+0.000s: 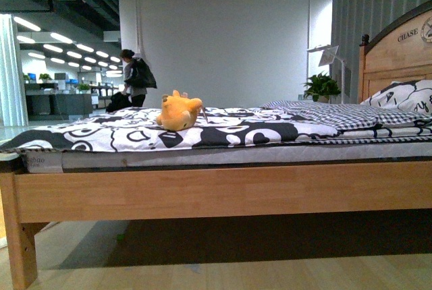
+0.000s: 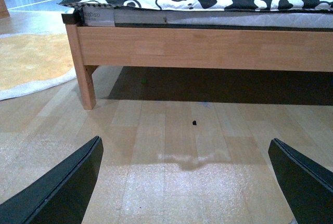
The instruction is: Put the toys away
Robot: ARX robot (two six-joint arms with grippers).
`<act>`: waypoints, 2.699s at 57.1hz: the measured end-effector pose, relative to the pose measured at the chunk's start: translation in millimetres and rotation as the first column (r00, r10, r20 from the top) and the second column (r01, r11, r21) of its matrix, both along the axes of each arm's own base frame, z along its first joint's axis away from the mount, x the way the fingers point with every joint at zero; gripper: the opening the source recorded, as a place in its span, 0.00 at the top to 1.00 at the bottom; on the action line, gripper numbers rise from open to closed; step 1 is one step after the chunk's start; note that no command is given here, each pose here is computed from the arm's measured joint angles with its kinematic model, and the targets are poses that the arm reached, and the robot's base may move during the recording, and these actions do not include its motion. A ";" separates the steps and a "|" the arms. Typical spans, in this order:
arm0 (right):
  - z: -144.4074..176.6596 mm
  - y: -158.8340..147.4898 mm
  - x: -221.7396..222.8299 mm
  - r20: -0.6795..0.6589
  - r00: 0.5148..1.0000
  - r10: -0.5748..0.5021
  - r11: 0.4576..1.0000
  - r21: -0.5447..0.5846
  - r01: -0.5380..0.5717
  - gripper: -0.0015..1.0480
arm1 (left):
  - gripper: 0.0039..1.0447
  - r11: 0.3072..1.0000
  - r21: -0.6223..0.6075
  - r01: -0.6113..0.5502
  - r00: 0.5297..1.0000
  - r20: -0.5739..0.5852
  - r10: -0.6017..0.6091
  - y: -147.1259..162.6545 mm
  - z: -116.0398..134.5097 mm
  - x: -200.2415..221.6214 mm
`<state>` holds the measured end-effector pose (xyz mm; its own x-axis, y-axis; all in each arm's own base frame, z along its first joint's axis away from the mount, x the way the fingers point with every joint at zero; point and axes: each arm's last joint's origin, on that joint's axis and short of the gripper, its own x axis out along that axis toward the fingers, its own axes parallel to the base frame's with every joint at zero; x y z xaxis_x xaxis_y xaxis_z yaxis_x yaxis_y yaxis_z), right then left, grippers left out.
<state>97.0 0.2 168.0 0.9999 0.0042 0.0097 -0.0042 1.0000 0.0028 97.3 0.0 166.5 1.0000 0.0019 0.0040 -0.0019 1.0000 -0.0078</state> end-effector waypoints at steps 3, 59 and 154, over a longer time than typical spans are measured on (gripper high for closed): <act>0.0 0.0 0.0 0.000 1.000 0.000 1.000 0.000 0.000 0.06 | 0.06 1.000 0.000 0.000 1.000 0.000 0.000 0.0 0.0 0.0; 0.0 0.0 0.0 0.000 1.000 0.000 1.000 0.000 0.000 0.06 | 0.06 1.000 0.000 0.000 1.000 0.000 0.000 0.0 0.0 0.0; 0.0 0.0 0.0 0.000 1.000 0.000 1.000 0.000 0.000 0.06 | 0.06 1.000 0.000 0.002 1.000 0.000 -0.002 0.0 0.0 0.0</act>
